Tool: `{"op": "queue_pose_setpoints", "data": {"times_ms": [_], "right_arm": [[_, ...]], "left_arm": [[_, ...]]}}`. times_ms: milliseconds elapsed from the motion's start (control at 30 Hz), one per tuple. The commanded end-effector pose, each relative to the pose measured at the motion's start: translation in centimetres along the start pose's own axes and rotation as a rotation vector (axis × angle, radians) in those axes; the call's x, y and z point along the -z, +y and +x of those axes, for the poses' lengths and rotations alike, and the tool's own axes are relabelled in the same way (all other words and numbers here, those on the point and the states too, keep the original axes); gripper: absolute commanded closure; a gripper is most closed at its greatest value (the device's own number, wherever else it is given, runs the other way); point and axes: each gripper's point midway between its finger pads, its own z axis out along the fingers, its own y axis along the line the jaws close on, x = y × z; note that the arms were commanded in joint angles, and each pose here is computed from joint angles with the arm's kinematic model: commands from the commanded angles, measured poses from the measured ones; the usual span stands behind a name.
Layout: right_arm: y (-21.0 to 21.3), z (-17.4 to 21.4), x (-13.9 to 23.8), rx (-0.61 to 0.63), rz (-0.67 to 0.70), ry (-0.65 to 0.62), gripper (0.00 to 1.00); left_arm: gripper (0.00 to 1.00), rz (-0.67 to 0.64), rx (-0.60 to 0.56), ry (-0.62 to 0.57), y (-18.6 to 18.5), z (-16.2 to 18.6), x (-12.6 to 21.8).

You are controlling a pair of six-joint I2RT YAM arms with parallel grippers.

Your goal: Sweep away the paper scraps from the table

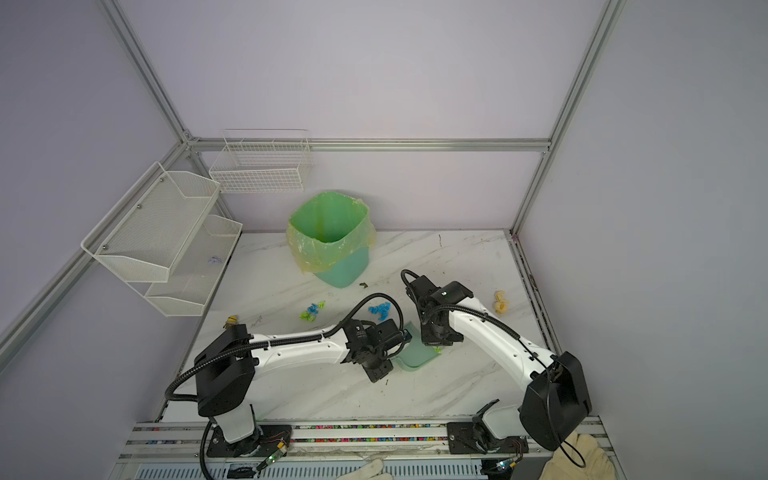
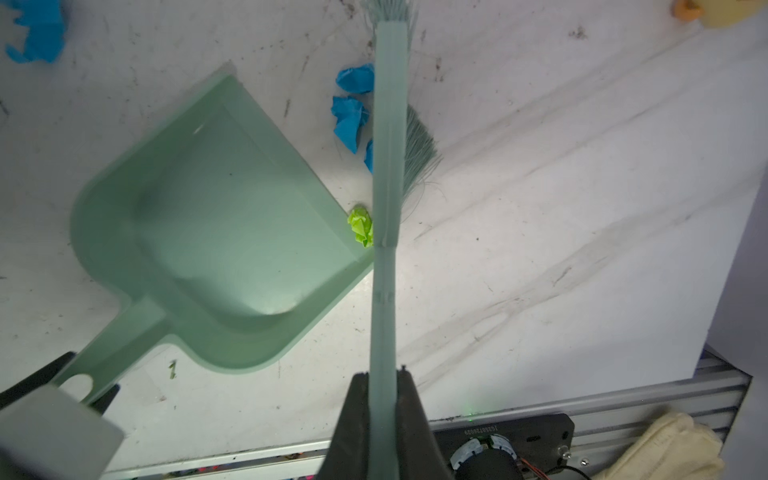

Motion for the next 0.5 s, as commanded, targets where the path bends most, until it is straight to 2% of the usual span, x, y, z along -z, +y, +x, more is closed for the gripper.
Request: {"op": "queue_pose_setpoints", "data": {"times_ms": [0,233,467], "right_arm": [[2.4,0.8,1.0,0.048,-0.160,0.010,1.00],[3.8,1.9,4.7,0.042,-0.350,-0.040,1.00],[1.6,1.5,6.8,-0.048,-0.299,-0.118,1.00]], "left_arm": [[1.00,-0.007,-0.014,-0.082,0.0,-3.3,1.7],[1.00,-0.038,-0.009,-0.070,0.5,-3.8,1.1],[1.00,-0.050,0.011,-0.060,1.0,-3.6,0.8]]}}
